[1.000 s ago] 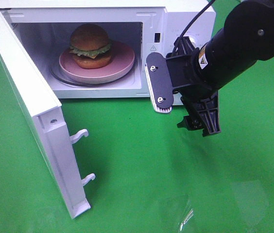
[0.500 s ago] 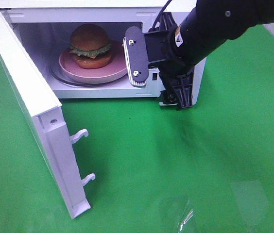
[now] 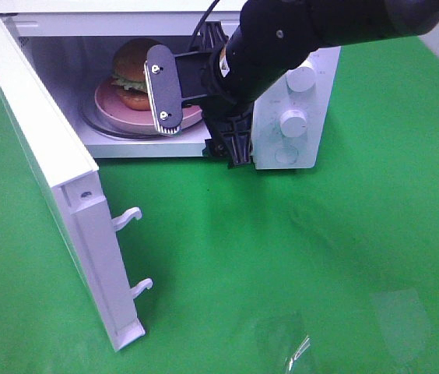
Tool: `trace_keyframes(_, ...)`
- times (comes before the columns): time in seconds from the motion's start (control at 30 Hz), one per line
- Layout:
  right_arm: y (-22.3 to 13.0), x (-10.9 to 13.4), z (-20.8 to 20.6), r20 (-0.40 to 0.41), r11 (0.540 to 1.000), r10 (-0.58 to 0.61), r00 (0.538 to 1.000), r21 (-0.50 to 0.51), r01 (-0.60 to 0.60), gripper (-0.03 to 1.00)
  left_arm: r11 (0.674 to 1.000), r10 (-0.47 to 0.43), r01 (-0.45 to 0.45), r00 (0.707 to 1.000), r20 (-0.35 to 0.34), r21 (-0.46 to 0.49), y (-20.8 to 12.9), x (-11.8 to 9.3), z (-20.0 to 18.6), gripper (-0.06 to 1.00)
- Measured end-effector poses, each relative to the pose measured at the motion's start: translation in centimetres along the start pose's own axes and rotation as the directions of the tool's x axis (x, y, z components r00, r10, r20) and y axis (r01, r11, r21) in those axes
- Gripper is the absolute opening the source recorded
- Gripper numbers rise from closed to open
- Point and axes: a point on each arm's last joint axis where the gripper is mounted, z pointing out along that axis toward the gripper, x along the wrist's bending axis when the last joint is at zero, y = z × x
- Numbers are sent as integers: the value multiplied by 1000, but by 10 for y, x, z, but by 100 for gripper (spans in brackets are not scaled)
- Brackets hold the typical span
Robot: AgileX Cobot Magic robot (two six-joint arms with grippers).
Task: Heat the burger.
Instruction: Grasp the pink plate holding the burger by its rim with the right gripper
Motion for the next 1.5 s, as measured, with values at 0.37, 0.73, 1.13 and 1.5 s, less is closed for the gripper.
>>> trace_keyframes(0.37,8,0,47,-6,999,35,999,-18,-35,85,1000,0,0,1000,0,0,0,0,0,98)
trace_keyframes(0.73,16,-12,78,28,999,44,999,-33,-43,85,1000,0,0,1000,0,0,0,0,0,98)
trace_keyframes(1.13,17,-16,110,40,997,73,996,-30,-72,82,1000,0,0,1000,0,0,0,0,0,98)
trace_keyframes(1.5,7,-21,133,41,991,134,990,-21,-134,80,1000,0,0,1000,0,0,0,0,0,98)
